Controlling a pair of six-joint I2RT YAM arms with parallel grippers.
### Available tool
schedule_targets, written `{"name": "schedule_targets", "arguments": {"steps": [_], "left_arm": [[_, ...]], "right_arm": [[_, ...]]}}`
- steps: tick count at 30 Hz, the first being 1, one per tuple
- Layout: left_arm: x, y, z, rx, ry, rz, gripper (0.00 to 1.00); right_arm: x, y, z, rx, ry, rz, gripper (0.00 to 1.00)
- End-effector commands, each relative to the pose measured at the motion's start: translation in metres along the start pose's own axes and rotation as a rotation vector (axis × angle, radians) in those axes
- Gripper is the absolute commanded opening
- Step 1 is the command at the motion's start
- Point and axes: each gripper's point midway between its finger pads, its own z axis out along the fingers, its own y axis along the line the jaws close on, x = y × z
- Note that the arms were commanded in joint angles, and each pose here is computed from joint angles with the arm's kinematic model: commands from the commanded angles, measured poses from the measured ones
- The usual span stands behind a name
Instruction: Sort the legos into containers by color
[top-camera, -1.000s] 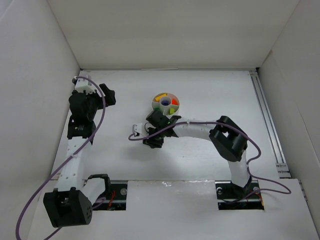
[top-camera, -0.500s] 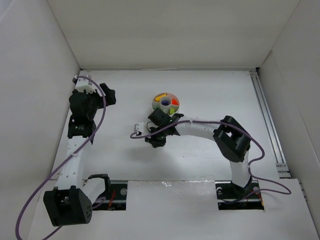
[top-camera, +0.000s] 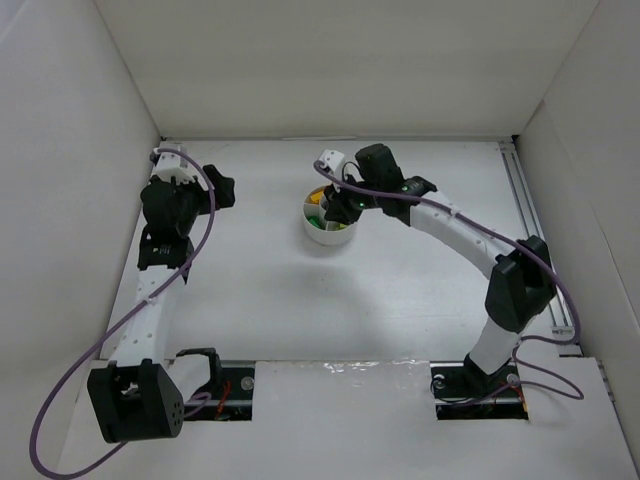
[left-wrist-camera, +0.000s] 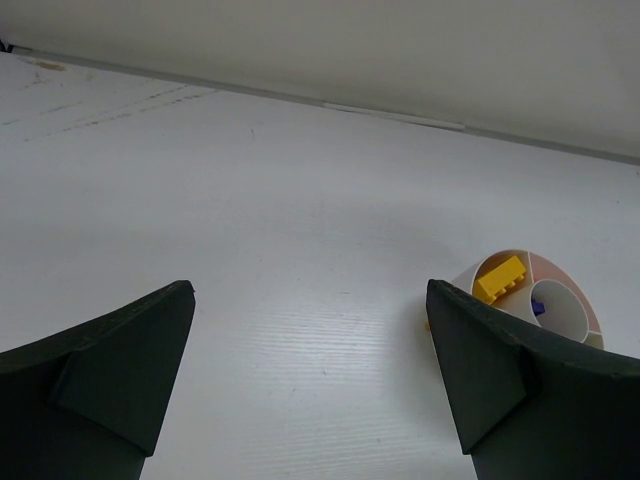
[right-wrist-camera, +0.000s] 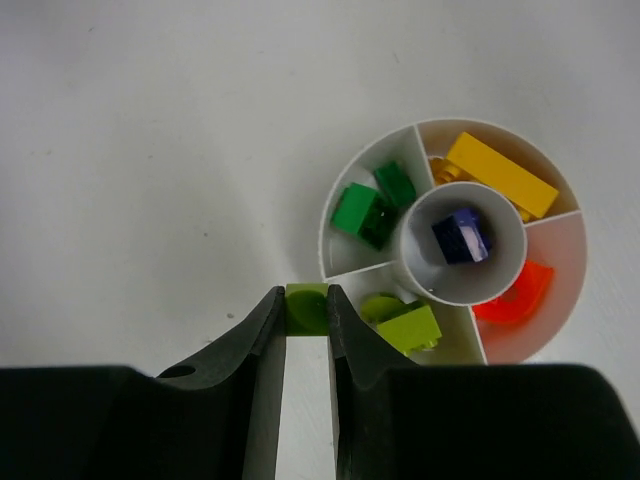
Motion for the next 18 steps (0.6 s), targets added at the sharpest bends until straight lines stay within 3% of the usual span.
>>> {"name": "schedule_targets", "arguments": {"steps": [1,8,18], "left_arm": [[-0.013,-0.006,0.006,0.031,-0.038,0.003,1.00],[-0.016,-0.004,0.008,0.019,-0.042,0.012,1.00],[-0.012,-0.003,0.008,0.017,-0.034,0.011,1.00]], "right_arm": [[-0.016,-0.025,0.005,0.057,-0.056,0.109,0.14],[-0.008,-0.050,0.012,0.099,-0.046,0.168,0.13],[0.009,-0.048,0.018,0.092,-0.011,0.185,0.12]]}}
